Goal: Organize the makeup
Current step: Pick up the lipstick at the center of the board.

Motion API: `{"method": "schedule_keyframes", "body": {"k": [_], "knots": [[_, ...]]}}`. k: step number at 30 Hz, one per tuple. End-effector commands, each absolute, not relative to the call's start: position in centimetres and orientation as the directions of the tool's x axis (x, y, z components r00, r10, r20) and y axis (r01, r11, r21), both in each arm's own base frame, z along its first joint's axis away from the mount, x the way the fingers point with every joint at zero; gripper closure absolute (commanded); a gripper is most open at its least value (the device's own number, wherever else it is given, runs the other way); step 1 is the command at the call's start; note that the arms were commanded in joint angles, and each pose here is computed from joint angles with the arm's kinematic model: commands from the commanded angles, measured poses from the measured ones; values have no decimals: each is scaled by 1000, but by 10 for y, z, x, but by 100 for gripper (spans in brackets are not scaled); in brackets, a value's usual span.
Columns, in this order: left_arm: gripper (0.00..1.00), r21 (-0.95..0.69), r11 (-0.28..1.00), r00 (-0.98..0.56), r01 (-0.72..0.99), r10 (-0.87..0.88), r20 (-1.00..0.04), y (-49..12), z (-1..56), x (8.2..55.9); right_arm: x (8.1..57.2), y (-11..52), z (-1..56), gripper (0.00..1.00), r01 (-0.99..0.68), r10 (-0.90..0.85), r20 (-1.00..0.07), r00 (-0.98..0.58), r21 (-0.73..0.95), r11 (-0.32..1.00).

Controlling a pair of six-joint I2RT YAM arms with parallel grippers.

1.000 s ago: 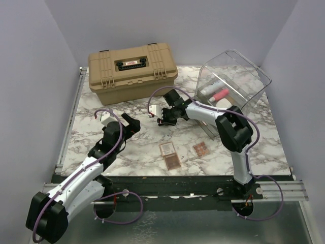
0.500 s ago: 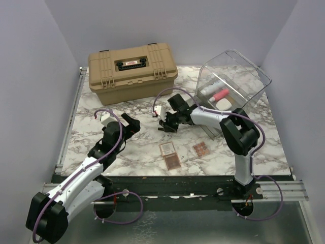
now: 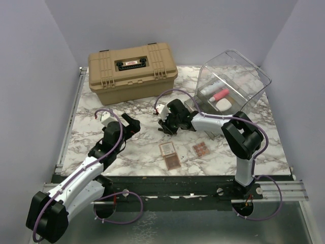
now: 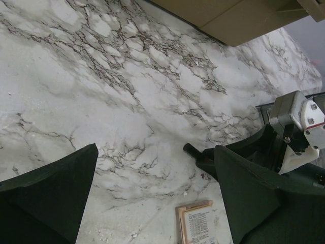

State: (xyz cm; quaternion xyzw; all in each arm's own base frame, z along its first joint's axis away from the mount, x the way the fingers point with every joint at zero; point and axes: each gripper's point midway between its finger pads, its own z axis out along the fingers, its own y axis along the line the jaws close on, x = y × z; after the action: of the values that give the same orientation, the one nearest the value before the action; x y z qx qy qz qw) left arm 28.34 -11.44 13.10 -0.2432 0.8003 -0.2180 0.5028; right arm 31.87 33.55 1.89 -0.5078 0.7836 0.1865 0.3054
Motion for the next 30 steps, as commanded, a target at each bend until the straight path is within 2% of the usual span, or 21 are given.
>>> {"method": "schedule_keyframes", "body": {"k": [1, 8, 30], "knots": [[2, -577, 795, -375, -186, -600, -707, -110, 131, 285, 278, 292, -31, 74, -872, -759, -480, -439, 22, 490], [2, -579, 794, -378, -184, -601, -705, -111, 131, 285, 286, 284, -19, 85, -812, -709, -509, -488, -34, 583], [2, -586, 790, -421, -180, -600, -680, -120, 120, 285, 303, 279, 91, 87, -739, -567, -732, -379, -129, 661]]}}
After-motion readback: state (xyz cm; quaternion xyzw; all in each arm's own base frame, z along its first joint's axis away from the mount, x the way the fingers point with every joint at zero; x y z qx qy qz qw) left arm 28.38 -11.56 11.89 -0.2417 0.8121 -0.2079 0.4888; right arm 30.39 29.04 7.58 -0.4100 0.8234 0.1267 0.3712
